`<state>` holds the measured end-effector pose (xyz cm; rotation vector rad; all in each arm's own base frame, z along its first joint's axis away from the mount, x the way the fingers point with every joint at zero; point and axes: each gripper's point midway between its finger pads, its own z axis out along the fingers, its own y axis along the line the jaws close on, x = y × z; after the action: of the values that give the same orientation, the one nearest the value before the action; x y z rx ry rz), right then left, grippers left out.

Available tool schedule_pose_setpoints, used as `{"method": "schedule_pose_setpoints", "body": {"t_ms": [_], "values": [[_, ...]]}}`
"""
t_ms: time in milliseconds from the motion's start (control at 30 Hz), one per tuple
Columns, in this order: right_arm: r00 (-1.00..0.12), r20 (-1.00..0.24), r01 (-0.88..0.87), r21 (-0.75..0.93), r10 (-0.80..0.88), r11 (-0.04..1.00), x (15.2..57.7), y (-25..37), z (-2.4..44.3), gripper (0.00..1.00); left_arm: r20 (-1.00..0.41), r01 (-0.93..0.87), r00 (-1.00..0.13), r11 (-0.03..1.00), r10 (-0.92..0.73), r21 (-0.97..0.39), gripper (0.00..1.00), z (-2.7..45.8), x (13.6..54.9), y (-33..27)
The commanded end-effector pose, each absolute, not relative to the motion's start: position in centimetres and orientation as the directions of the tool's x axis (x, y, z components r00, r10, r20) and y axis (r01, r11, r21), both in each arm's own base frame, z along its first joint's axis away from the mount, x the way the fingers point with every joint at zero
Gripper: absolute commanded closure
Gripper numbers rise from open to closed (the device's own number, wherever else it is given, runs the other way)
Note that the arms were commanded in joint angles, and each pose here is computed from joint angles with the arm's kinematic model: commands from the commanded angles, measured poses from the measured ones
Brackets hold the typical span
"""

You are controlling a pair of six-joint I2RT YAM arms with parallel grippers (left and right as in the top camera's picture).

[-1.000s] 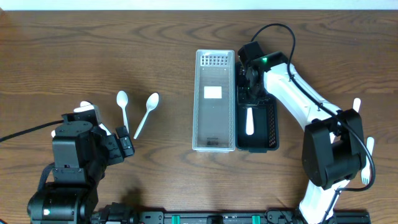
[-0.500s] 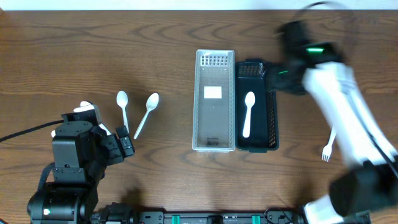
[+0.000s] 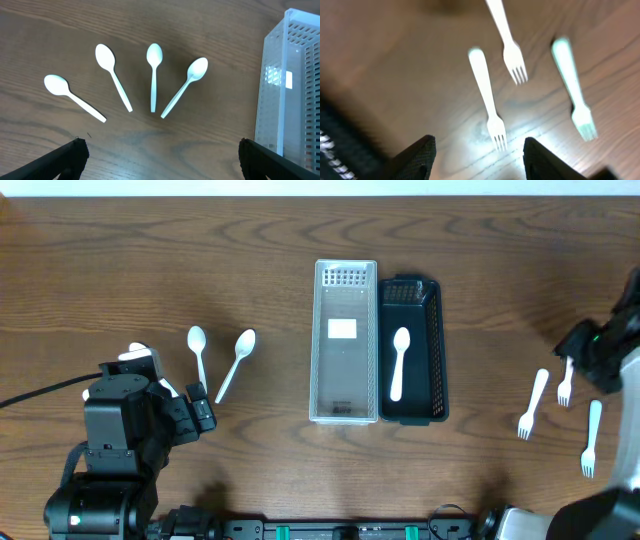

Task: Pack container
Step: 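Move the right gripper to the white fork and grasp it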

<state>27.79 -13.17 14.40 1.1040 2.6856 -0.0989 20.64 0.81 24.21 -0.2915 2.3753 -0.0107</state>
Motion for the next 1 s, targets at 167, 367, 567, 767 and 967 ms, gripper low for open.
{"method": "schedule_pose_setpoints", "body": {"t_ms": [167,367,567,767,967], "values": [[-0.712,-0.162,0.691,0.011,0.683,0.723,25.4,-12.2,6.7,0.34,-0.682,-0.217,-0.696,0.971,-0.224,-0.097,0.02,24.8,20.7,0.9],[-0.711,-0.171,0.691,0.014,0.682,0.723,24.9,-12.0,4.5,0.28,-0.682,-0.218,-0.696,0.971,-0.224,-0.096,0.02,24.7,20.7,0.9],[-0.708,-0.189,0.690,0.020,0.681,0.723,24.7,-11.9,3.1,0.25,-0.682,-0.217,-0.697,0.971,-0.224,-0.097,0.02,24.7,20.7,0.9],[-0.703,-0.214,0.689,0.030,0.678,0.724,25.1,-12.0,2.2,0.21,-0.682,-0.217,-0.697,0.971,-0.224,-0.097,0.02,24.7,20.7,0.9],[-0.710,-0.178,0.690,0.017,0.681,0.723,25.0,-12.0,0.7,0.21,-0.682,-0.217,-0.697,0.971,-0.224,-0.097,0.02,24.7,20.7,0.9]]}}
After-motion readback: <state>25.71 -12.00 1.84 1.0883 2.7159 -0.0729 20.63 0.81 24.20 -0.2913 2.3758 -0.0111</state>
